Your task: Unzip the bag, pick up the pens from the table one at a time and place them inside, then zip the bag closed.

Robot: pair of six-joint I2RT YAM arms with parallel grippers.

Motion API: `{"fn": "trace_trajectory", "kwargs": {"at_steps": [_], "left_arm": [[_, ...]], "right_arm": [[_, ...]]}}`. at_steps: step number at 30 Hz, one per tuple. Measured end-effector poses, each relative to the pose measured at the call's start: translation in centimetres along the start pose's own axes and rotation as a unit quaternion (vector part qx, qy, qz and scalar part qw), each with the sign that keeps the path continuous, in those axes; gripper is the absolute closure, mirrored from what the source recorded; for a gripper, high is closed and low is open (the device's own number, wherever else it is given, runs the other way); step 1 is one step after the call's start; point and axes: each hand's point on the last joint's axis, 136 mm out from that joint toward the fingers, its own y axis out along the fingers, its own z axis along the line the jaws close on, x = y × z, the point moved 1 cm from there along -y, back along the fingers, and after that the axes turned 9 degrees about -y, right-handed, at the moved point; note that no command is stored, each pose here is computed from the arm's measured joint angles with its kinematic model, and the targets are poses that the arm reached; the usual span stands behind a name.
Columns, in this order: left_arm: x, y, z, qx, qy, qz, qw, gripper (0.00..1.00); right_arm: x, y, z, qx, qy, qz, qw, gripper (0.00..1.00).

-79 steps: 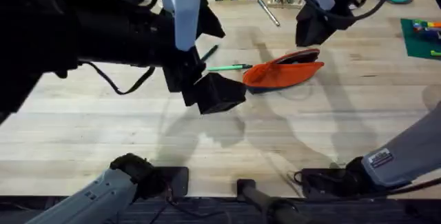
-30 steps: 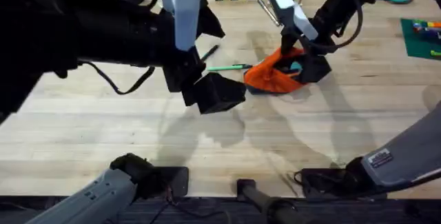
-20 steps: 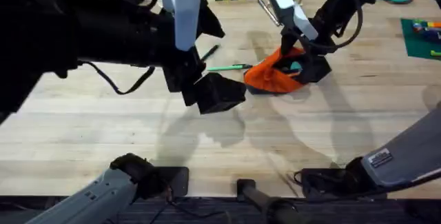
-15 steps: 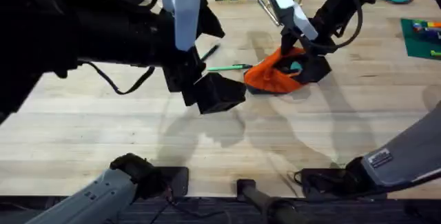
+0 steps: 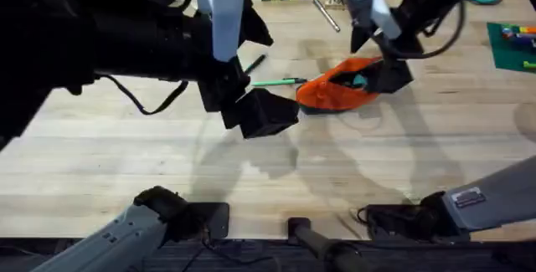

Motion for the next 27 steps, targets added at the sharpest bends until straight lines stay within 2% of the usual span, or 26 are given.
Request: {"fn": "trace_trajectory", "kwargs": {"at_steps": [6,11,15,22,27], "left_arm": [[0.0,0.0,0.0,0.000,0.000,0.000,1.000,0.008],[0.0,0.0,0.0,0.000,0.000,0.000,1.000,0.008],[0.0,0.0,0.0,0.000,0.000,0.000,1.000,0.008],[0.0,0.0,0.0,0.000,0.000,0.000,1.000,0.008],[0.0,0.0,0.0,0.000,0.000,0.000,1.000,0.008]], "right_arm": [[-0.3,-3.3,0.0,-0.056,0.022,0.007,0.998,0.005],[-0.8,-5.3,-1.0,-0.111,0.078,-0.005,0.991,0.004],[-0.9,-6.8,-0.9,-0.135,0.131,-0.017,0.982,0.005],[-0.2,-9.5,-0.6,-0.182,0.169,-0.029,0.968,0.005],[0.3,-11.0,-1.1,-0.213,0.233,-0.051,0.947,0.005]]}}
